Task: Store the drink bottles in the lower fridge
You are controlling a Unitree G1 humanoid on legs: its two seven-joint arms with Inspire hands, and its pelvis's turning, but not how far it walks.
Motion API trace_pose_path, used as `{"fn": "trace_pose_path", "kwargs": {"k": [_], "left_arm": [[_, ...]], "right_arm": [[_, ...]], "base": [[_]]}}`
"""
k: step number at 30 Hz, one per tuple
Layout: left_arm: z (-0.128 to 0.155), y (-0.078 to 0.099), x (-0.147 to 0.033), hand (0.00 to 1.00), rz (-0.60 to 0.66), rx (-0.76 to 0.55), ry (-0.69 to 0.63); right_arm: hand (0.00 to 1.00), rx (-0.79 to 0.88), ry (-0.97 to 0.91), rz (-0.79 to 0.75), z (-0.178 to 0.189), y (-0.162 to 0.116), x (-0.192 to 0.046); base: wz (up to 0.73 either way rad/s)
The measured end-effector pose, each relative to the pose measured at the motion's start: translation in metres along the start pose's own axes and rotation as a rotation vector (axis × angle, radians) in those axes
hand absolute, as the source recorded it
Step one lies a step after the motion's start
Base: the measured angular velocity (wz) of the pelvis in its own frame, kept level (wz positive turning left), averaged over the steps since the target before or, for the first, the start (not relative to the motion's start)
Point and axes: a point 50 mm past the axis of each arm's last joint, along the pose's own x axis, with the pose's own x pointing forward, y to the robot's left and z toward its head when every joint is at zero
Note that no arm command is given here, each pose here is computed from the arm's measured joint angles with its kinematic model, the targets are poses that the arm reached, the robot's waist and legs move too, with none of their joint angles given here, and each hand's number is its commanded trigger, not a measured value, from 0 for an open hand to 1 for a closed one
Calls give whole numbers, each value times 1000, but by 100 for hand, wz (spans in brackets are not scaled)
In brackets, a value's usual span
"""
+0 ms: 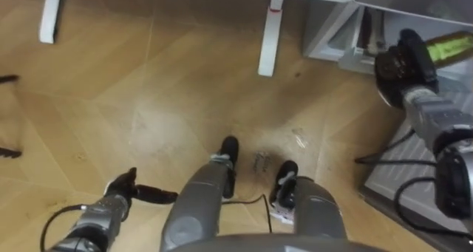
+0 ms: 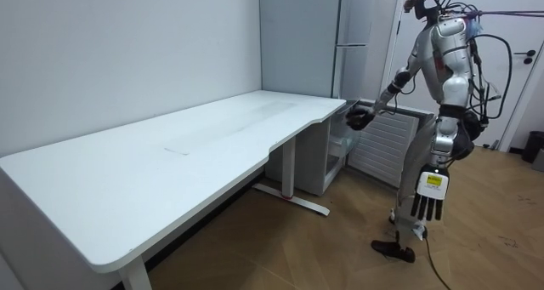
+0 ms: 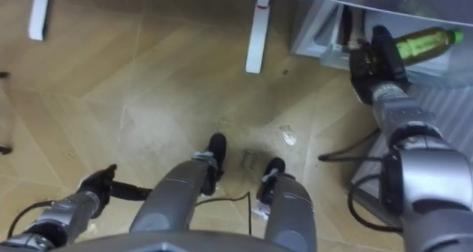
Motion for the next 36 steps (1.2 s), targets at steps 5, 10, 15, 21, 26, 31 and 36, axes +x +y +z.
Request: {"fn": "trace_pose_path", "kwargs": {"k": [5, 10, 15, 21, 26, 31, 36], "left_arm": [[-1, 3, 0, 0, 15, 2, 2], [-1, 6, 0, 0, 30, 6, 2], [-1, 8, -1, 0, 29, 5, 2], [-6, 10, -1, 0, 33, 8, 22], [-12, 10, -2, 0, 33, 10, 49], [-14, 10, -2, 0, 34, 14, 62], [-13, 11, -2, 0, 34, 14, 60]], "right_arm": [[0, -17, -21, -16, 9, 4, 0], [0, -64, -52, -25, 20, 4, -2], [0, -87, -60, -40, 24, 4, -3], [0, -95, -62, -45, 28, 8, -3], [0, -95, -53, -53, 27, 9, -3], [0, -98, -45, -63, 27, 7, -3], [0, -108, -43, -65, 27, 6, -3]], "base": [[0], [0], [0], [0], [0], [0], [0]]}}
